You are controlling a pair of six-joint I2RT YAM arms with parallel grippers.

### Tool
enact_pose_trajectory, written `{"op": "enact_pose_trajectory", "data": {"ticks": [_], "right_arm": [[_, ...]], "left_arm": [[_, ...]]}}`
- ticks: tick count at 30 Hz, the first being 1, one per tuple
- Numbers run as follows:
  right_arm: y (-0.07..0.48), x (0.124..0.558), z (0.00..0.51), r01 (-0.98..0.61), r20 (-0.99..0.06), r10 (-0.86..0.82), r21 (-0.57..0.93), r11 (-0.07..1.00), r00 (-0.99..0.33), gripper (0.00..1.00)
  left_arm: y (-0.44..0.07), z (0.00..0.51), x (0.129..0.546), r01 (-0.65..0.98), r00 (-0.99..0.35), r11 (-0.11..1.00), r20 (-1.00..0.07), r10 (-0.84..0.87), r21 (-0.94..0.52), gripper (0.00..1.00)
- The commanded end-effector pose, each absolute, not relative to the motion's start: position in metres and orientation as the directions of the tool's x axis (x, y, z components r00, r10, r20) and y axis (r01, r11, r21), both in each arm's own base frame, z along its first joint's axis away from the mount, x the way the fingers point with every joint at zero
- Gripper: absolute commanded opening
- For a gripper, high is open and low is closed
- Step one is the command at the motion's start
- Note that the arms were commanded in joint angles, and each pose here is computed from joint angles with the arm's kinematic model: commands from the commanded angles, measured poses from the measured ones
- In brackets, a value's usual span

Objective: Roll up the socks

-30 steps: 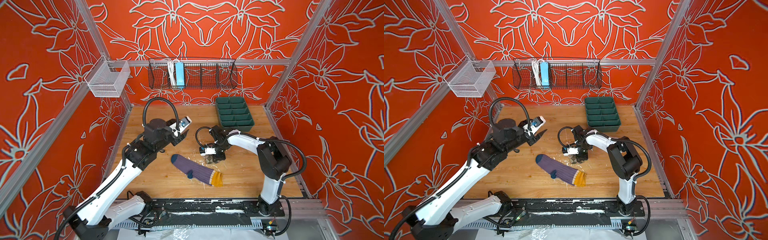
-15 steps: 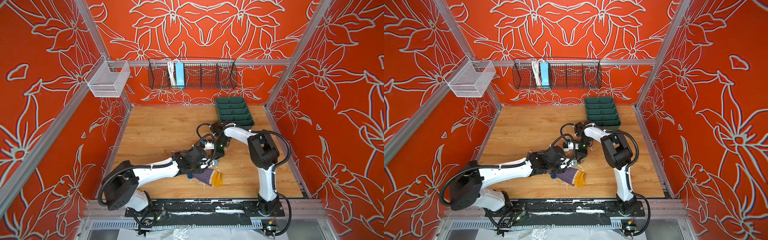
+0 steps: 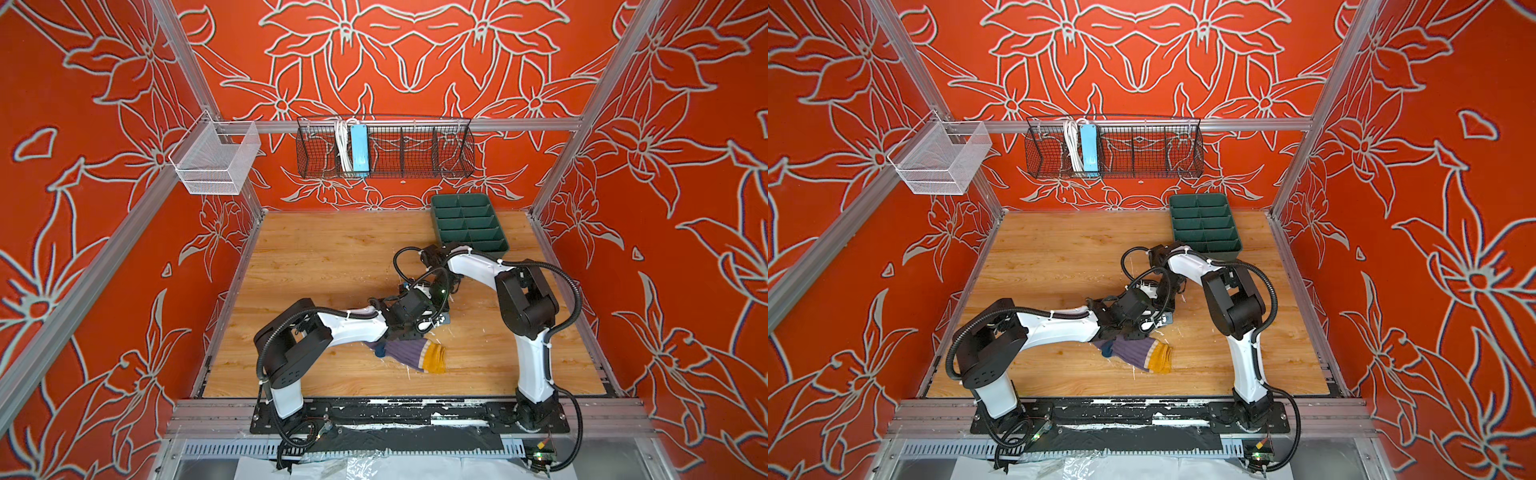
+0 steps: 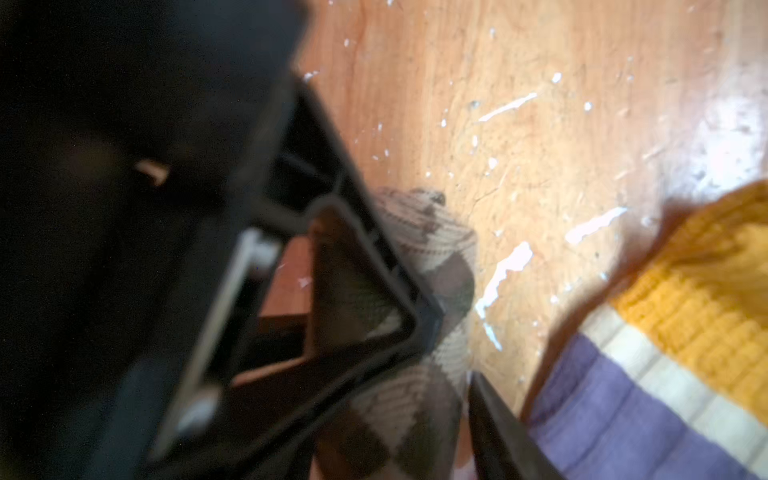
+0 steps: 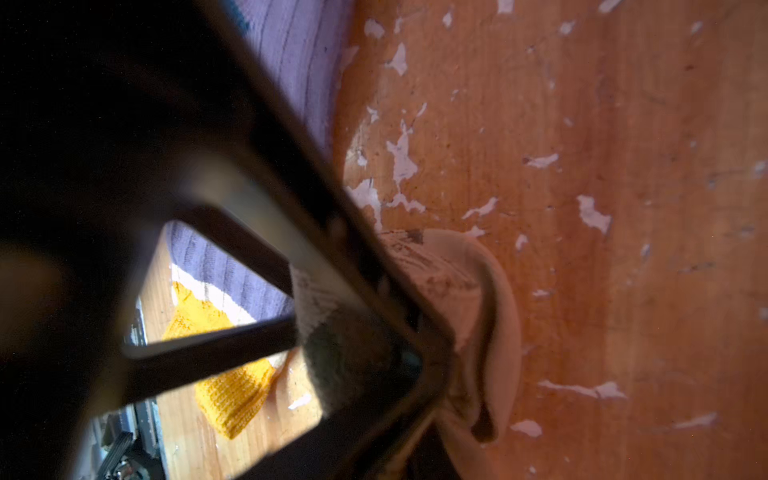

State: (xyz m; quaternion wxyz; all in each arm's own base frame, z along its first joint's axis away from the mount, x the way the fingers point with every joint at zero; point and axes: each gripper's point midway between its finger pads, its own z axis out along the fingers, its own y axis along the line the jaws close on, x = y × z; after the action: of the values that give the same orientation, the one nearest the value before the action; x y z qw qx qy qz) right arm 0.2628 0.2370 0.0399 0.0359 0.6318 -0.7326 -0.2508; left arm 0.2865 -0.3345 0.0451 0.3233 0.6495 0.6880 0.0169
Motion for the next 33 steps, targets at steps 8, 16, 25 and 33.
{"op": "enact_pose_trajectory", "data": {"ticks": [8, 16, 25, 33], "right_arm": [[0.240, 0.257, 0.060, -0.940, -0.366, -0.909, 0.332, 0.073, -0.200, 0.71], [0.209, 0.278, 0.103, -0.967, -0.484, -0.839, 0.088, 0.237, -0.250, 0.98], [0.089, 0.335, 0.154, -0.588, -0.586, -0.694, -0.407, 0.699, -0.418, 0.98], [0.086, 0.325, 0.158, -0.566, -0.674, -0.605, -0.324, 0.758, -0.424, 0.98]], "left_arm": [[-0.314, 0.007, 0.293, 0.906, -0.086, 0.226, -0.368, 0.926, 0.358, 0.00], [-0.303, -0.001, 0.284, 0.929, -0.112, 0.218, -0.334, 0.936, 0.299, 0.00], [-0.303, 0.001, 0.285, 0.946, -0.136, 0.216, -0.306, 0.942, 0.243, 0.00], [-0.302, 0.001, 0.287, 0.941, -0.158, 0.238, -0.312, 0.937, 0.239, 0.00]]}}
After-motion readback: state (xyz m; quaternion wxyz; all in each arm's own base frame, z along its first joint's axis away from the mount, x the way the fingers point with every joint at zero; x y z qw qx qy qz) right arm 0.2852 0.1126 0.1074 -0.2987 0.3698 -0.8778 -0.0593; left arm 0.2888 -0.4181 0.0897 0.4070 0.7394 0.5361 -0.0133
